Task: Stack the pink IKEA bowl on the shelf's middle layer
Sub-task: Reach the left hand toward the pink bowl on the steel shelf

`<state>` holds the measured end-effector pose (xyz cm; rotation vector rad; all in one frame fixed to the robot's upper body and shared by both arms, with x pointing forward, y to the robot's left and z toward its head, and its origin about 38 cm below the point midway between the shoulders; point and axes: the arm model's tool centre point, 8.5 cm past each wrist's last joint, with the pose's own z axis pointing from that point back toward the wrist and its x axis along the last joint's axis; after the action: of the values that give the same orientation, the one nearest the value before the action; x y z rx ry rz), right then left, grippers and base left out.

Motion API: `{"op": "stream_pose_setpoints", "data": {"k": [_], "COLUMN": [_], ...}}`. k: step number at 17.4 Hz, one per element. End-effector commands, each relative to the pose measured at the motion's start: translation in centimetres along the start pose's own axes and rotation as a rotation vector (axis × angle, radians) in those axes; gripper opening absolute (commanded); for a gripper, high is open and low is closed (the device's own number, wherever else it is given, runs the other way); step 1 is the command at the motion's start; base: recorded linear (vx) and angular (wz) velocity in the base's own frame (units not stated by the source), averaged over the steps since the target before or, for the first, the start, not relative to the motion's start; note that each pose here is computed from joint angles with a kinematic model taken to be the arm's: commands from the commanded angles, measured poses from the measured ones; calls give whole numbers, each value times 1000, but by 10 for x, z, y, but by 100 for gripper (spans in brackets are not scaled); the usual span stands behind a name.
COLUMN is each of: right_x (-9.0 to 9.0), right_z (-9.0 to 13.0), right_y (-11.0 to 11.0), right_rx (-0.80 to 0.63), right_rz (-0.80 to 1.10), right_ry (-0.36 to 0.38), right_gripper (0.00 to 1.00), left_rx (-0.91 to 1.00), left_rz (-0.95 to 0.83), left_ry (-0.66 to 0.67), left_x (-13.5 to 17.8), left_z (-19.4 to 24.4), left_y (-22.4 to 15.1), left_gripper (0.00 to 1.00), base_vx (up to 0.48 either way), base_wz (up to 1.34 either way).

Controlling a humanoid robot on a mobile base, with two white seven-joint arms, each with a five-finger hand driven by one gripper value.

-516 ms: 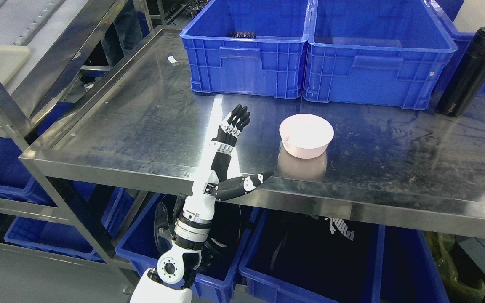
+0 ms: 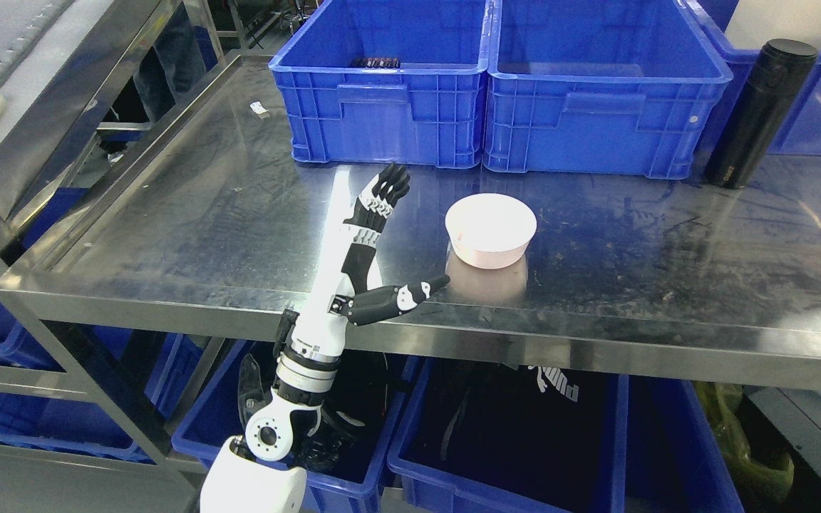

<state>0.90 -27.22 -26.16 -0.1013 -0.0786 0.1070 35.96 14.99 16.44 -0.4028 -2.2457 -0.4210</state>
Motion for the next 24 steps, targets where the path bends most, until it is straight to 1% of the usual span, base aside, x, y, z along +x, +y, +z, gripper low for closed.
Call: {"op": "stream_pose_setpoints", "data": {"k": [1,3,4,5,6,8,10,11,12,13,14,16,18,19,21,24], "right_x": [3,2,2,3,2,3,3,3,2,3,2,3,3,3,3,3], "right_z": [0,0,0,0,0,0,0,0,0,0,0,0,0,0,0,0], "right_y": [-11,-11,-11,-11,-11,-11,-11,-11,-11,-11,-11,-11,-11,-11,-11,-11], "right_rx": [-18,-18,-18,-18,-18,-18,-18,-18,-18,-18,-18,-18,-18,-18,-18,-18], "right_rz": [1,1,1,1,1,1,1,1,1,1,1,1,1,1,1,1], "right_ry": [-12,-10,-10,-12,-10,-12,-12,-12,-10,-12,-10,-12,-12,-12,-12,-12], "right_gripper": [100,100,100,100,100,100,100,100,100,100,100,100,100,100,100,100], "left_rx": [-238,-317,-429,-562,-724,-963,-1011,-1006,-994,-983,-976,-1017,-1149,-1194,-1249,-1275], "left_rz": [-361,-588,-749,-853,-929,-1021,-1069,-1075,-1056,-982,-930,-914,-1007,-1049,-1134,-1228], "left_ry": [39,93,135,183,258,376,351,336,309,258,239,229,304,365,428,521], "left_x": [25,37,40,35,26,17,23,26,28,28,28,29,27,23,15,16], "left_z": [-71,-110,-119,-120,-117,-116,-131,-139,-146,-157,-162,-166,-172,-173,-179,-208], "left_y": [61,76,82,77,69,60,50,46,35,1,-19,-38,-56,-62,-68,-46], "left_gripper": [98,98,98,98,97,95,93,92,92,92,92,92,91,90,89,89], "base_vx": [-1,-14,-12,-12,-7,0,4,0,2,0,0,3,3,0,0,0], "base_wz": [-135,-74,-3,-3,57,52,24,0,-26,0,0,15,24,0,13,9]}}
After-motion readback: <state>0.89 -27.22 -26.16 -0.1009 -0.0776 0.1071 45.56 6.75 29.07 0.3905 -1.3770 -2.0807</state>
